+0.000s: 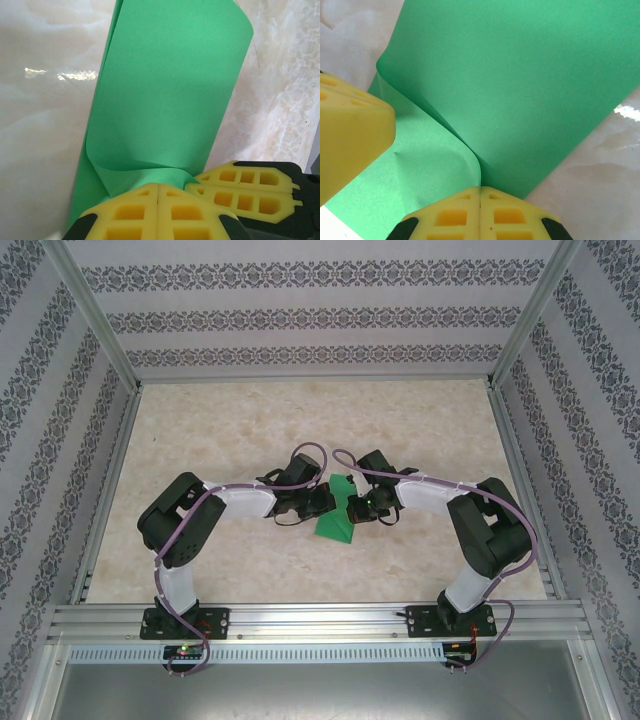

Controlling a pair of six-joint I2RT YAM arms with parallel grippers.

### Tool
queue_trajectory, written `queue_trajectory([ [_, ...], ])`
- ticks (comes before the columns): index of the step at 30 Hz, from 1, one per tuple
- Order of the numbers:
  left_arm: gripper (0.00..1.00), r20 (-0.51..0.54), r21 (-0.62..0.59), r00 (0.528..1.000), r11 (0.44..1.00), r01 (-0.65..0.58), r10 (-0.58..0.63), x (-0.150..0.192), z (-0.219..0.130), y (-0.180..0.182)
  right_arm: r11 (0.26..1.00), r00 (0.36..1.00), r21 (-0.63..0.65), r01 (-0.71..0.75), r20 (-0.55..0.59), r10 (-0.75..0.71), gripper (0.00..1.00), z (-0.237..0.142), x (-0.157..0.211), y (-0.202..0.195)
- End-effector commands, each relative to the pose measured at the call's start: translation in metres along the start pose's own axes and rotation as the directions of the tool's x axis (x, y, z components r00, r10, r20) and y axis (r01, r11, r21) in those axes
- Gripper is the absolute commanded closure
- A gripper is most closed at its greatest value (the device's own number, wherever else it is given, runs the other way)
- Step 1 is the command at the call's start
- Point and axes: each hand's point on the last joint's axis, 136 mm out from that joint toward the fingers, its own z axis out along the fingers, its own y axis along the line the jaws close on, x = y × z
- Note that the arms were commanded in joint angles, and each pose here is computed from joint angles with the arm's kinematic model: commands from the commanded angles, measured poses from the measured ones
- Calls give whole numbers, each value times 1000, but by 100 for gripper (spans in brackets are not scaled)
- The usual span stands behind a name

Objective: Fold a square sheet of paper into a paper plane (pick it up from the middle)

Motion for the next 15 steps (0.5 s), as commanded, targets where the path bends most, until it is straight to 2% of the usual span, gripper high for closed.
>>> queue_trajectory([
  [1,95,30,-4,999,1000,-27,27,-8,-2,-2,999,998,50,-8,-56,11,97,11,14,-13],
  [8,96,5,-109,1000,994,2,-1,-1,12,34,999,998,50,-10,-59,13,97,12,15,-13],
  [15,97,25,-160,999,987,24,-21,-2,4,41,999,998,50,-11,-62,14,97,13,15,-13],
])
